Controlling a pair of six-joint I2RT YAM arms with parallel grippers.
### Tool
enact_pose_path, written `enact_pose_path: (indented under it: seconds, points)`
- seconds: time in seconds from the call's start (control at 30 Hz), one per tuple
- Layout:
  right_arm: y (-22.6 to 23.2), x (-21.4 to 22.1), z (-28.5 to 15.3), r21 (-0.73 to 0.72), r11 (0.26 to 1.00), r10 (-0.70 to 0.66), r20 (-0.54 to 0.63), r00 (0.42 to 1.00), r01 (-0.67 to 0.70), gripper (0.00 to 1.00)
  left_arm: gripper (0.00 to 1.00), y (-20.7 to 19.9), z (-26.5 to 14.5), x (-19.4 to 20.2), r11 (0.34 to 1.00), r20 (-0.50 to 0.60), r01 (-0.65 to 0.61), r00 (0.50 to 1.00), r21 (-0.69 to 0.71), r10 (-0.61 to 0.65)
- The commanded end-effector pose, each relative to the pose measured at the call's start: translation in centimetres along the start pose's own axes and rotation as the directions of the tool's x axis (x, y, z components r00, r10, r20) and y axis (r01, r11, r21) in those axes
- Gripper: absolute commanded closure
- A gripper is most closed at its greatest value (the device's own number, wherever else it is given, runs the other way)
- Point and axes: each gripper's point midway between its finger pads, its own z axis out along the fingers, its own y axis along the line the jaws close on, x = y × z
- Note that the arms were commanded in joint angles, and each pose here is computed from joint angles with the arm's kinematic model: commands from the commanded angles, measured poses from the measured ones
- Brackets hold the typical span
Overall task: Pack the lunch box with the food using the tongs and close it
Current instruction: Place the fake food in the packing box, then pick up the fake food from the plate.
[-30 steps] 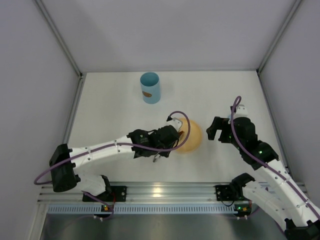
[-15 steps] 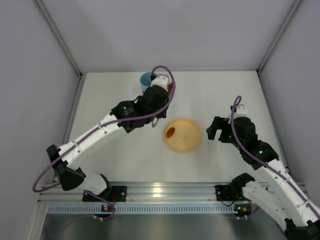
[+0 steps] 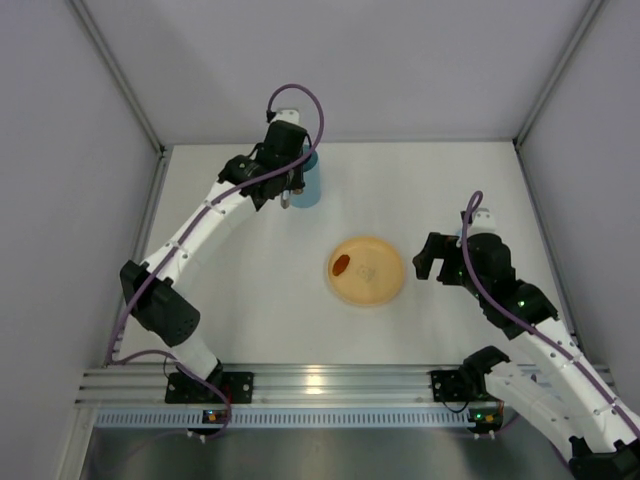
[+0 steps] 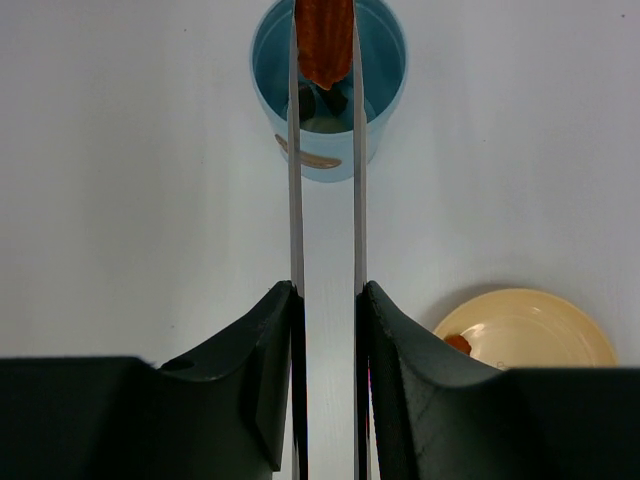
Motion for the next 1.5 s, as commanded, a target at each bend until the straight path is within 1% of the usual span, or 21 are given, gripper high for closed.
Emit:
enact_pose_path:
  seconds: [0.0, 0.2, 0.3, 0.43, 0.57, 0.77, 0.87, 0.97, 1.0, 1.07, 1.1, 1.13, 1.17, 1.2, 1.27, 1.3, 1.37, 1.4, 1.47]
  points:
    - [0.9, -1.8, -1.1, -0.022, 1.0, -0.014, 0.038, 0.999, 0.015, 0.01, 0.66, 0.2, 0.7, -1.1, 1.0, 0.026, 0.011, 1.0, 0.018, -0.012]
    - [0.8, -1.8, -1.2, -0.02, 1.0, -0.016, 0.037, 0.999, 0.016, 0.01, 0.65, 0.5, 2.4, -0.3, 1.0, 0.014, 0.014, 1.0, 0.015, -0.014]
    - [0.9, -2.0, -1.3, -0.021, 1.0, -0.018, 0.039, 0.999, 0.019, 0.01, 0.62, 0.5, 2.8, 0.0, 1.0, 0.005, 0.008, 1.0, 0.012, -0.008]
    - [0.8, -2.0, -1.3, -0.018, 1.0, -0.023, 0.038, 0.999, 0.024, 0.01, 0.59, 0.5, 3.0, 0.1, 1.0, -0.001, 0.001, 1.0, 0.017, -0.001]
    - [0.9, -2.1, -1.3, -0.019, 1.0, -0.022, 0.036, 0.999, 0.023, 0.01, 0.52, 0.3, 2.9, -0.1, 1.0, 0.001, -0.006, 1.0, 0.026, 0.006]
    - [0.9, -2.1, -1.3, -0.022, 0.999, -0.022, 0.038, 0.999, 0.023, 0.01, 0.5, 0.0, 2.3, -0.7, 0.998, 0.018, -0.018, 1.0, 0.058, 0.017]
    - [0.9, -2.0, -1.3, -0.02, 1.0, -0.019, 0.037, 0.999, 0.019, 0.01, 0.51, -0.9, 1.1, -1.0, 0.993, 0.029, -0.014, 1.0, 0.118, 0.011]
    - [0.8, -1.8, -1.2, -0.019, 1.0, -0.018, 0.035, 0.999, 0.018, 0.01, 0.51, -2.6, -0.5, -0.4, 0.98, 0.026, -0.036, 0.999, 0.198, 0.031]
    - [0.8, -1.8, -1.2, -0.02, 1.0, -0.018, 0.034, 0.999, 0.018, 0.01, 0.51, -3.9, -1.3, 0.3, 0.973, 0.022, -0.061, 0.998, 0.224, 0.057]
    - [0.8, -1.7, -1.3, -0.022, 1.0, -0.017, 0.035, 0.999, 0.018, 0.01, 0.5, -4.6, -2.2, 2.0, 0.966, -0.003, -0.088, 0.996, 0.243, 0.091]
    - [0.8, -1.7, -1.3, -0.021, 1.0, -0.016, 0.035, 0.999, 0.017, 0.01, 0.5, -5.9, -3.0, 3.2, 0.957, -0.011, -0.109, 0.993, 0.27, 0.116]
    - [0.8, -1.6, -1.3, -0.021, 1.0, -0.016, 0.035, 0.999, 0.017, 0.01, 0.5, -6.3, -4.0, 3.6, 0.952, -0.003, -0.118, 0.992, 0.282, 0.124]
    - [0.8, -1.6, -1.4, -0.024, 1.0, -0.014, 0.037, 0.999, 0.015, 0.01, 0.5, -6.1, -4.0, 5.3, 0.954, -0.026, -0.136, 0.989, 0.268, 0.148]
    - [0.8, -1.7, -1.5, -0.025, 1.0, -0.013, 0.041, 0.999, 0.014, 0.01, 0.5, -7.1, -4.7, 6.6, 0.946, -0.033, -0.15, 0.985, 0.288, 0.167]
    - [0.7, -1.6, -1.6, -0.025, 1.0, -0.016, 0.04, 0.999, 0.017, 0.01, 0.5, -7.2, -5.7, 8.2, 0.94, -0.044, -0.155, 0.983, 0.303, 0.176]
    - [0.6, -1.5, -1.6, -0.021, 1.0, -0.013, 0.042, 0.999, 0.014, 0.01, 0.5, -7.5, -5.9, 10.5, 0.934, -0.079, -0.166, 0.977, 0.318, 0.2]
    - [0.5, -1.4, -1.7, -0.023, 1.0, -0.012, 0.043, 0.999, 0.013, 0.01, 0.5, -8.3, -6.9, 12.6, 0.919, -0.1, -0.181, 0.968, 0.351, 0.229]
    - [0.5, -1.3, -1.6, -0.02, 1.0, -0.01, 0.041, 0.999, 0.011, 0.01, 0.5, -7.9, -7.0, 14.5, 0.916, -0.128, -0.201, 0.957, 0.347, 0.259]
    - [0.4, -1.0, -1.5, -0.018, 1.0, -0.01, 0.036, 0.999, 0.01, 0.01, 0.5, -8.0, -7.3, 16.4, 0.909, -0.148, -0.226, 0.945, 0.35, 0.292]
